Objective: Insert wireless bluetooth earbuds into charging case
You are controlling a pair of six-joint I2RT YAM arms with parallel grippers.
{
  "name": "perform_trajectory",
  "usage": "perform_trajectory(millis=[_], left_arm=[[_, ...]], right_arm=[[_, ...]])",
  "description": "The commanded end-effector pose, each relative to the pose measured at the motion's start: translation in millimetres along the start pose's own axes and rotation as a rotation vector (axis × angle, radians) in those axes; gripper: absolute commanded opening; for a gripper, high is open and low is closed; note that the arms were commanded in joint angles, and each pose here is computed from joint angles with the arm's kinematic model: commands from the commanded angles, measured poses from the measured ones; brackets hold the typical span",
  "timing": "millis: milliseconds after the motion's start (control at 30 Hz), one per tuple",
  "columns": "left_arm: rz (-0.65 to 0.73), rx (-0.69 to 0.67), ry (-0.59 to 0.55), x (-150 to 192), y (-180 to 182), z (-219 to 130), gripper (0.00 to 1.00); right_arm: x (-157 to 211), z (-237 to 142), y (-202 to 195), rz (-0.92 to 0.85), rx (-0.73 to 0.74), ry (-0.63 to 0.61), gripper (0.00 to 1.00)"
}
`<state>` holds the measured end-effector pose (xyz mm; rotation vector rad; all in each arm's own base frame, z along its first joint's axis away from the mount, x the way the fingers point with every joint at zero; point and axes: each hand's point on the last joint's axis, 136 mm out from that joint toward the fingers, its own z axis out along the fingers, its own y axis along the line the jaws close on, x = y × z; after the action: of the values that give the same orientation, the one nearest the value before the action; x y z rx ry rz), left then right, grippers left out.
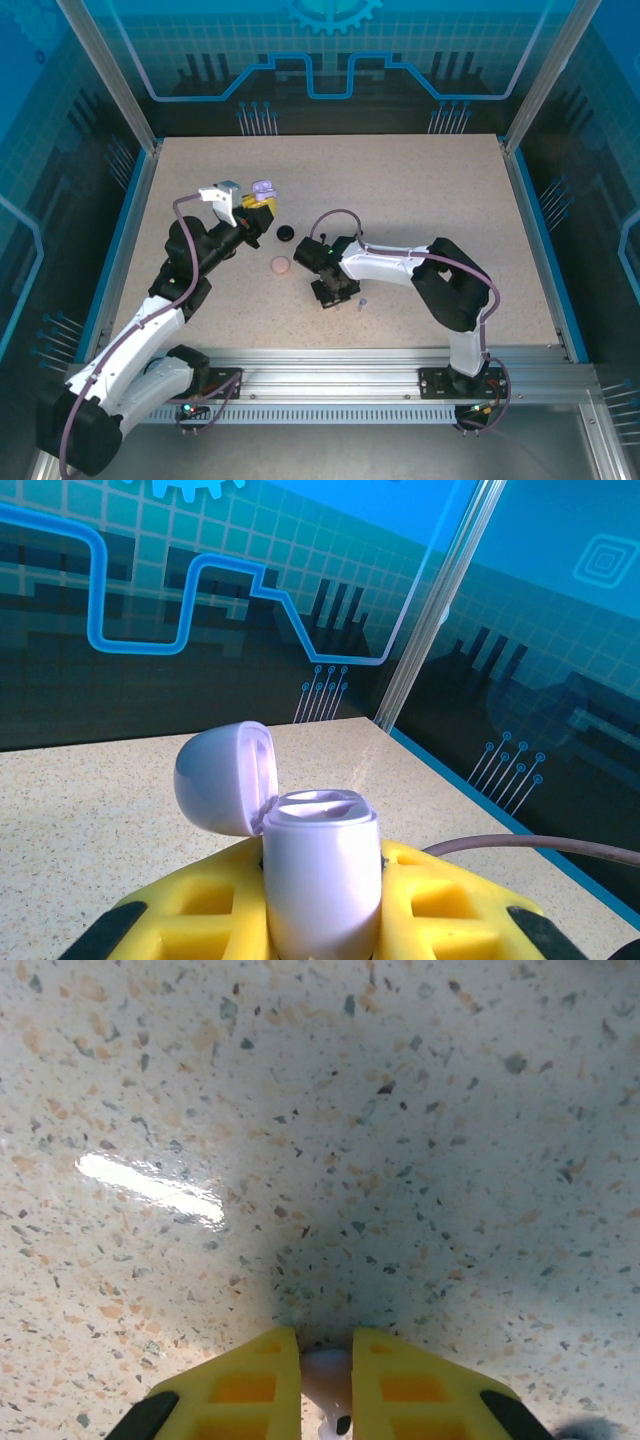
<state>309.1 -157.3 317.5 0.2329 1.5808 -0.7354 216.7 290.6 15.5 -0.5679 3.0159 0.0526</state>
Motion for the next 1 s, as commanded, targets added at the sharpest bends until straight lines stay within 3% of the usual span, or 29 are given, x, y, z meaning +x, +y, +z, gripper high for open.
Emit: perform_trajectory(millis=[0, 167, 367, 533, 733, 967], left_arm=[[0.018, 0.039, -0.050, -10.6, -11.1, -2.4, 0.00], [0.072, 0.082, -0.079, -6.7, -22.3, -2.6, 0.00], [0.240, 0.181, -0.122, -0.9, -49.9, 0.2, 0.00], [0.346, 0.227, -0.141, 5.7, -66.6, 7.4, 0.00], [0.380, 0.270, -0.158, 7.9, -83.0, 16.1, 0.00], [0.414, 0.297, -0.200, 0.4, -99.6, 21.8, 0.00]], right_arm=[[0.8, -6.7, -6.7, 0.019, 0.012, -0.024, 0.11], [-15.9, -54.9, -9.5, 0.024, -0.022, -0.142, 0.11], [-47.5, -144.8, -30.2, 0.030, -0.056, -0.356, 0.11], [-72.5, -239.5, -50.9, 0.025, -0.095, -0.606, 0.10], [-83.2, -341.6, -54.7, -0.021, -0.169, -0.907, 0.11], [-79.8, -401.2, -31.3, -0.137, -0.341, -1.132, 0.12]])
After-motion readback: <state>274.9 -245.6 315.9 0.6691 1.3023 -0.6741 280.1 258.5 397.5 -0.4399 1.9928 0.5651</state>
